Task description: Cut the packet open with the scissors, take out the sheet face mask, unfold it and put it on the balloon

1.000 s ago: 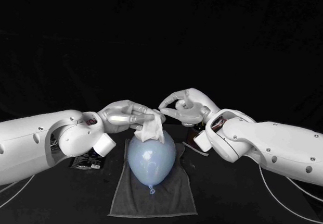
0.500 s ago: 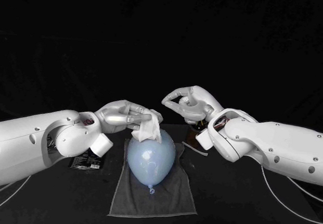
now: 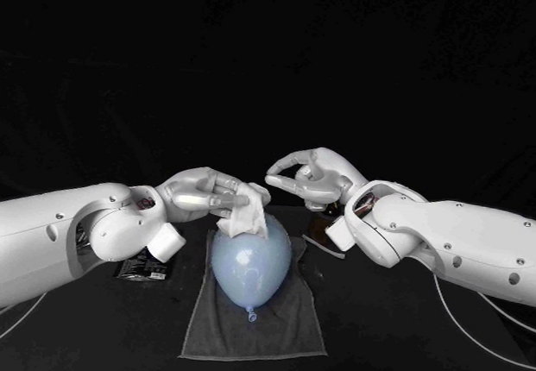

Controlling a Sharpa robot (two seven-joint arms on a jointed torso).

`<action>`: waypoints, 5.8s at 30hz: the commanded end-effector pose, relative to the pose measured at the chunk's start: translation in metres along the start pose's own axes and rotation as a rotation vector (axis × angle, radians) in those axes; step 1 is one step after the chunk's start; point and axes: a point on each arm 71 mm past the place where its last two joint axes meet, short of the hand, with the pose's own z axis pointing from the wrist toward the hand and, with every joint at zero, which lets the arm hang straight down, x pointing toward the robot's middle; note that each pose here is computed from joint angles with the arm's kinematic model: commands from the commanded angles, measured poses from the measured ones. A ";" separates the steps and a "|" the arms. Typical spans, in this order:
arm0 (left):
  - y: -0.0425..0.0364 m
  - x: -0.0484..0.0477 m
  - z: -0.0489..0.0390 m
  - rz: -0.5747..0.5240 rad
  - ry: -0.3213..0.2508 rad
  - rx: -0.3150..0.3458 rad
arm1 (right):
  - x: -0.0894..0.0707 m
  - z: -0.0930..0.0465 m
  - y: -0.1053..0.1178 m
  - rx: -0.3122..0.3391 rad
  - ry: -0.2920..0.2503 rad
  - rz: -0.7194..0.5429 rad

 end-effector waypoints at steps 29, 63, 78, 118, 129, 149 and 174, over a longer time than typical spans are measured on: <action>-0.0006 0.0057 -0.0026 0.110 0.073 0.001 | 0.024 -0.002 -0.006 0.040 0.240 0.056; 0.0005 0.0030 -0.0068 0.113 0.075 -0.007 | 0.014 -0.002 -0.011 0.042 0.084 0.097; 0.0030 0.0012 -0.0078 0.118 0.070 -0.024 | 0.008 -0.008 -0.010 0.031 0.031 0.118; 0.0013 0.0066 -0.0096 0.244 0.139 0.021 | 0.032 -0.008 -0.009 -0.030 0.204 0.045; 0.0013 0.0069 -0.0101 0.245 0.141 0.022 | 0.038 -0.009 -0.009 -0.022 0.283 0.039; 0.0017 0.0054 -0.0113 0.247 0.133 0.016 | 0.033 -0.009 -0.007 -0.049 0.205 0.069; 0.0028 0.0036 -0.0115 0.238 0.122 0.007 | 0.027 -0.014 -0.007 -0.027 0.127 0.080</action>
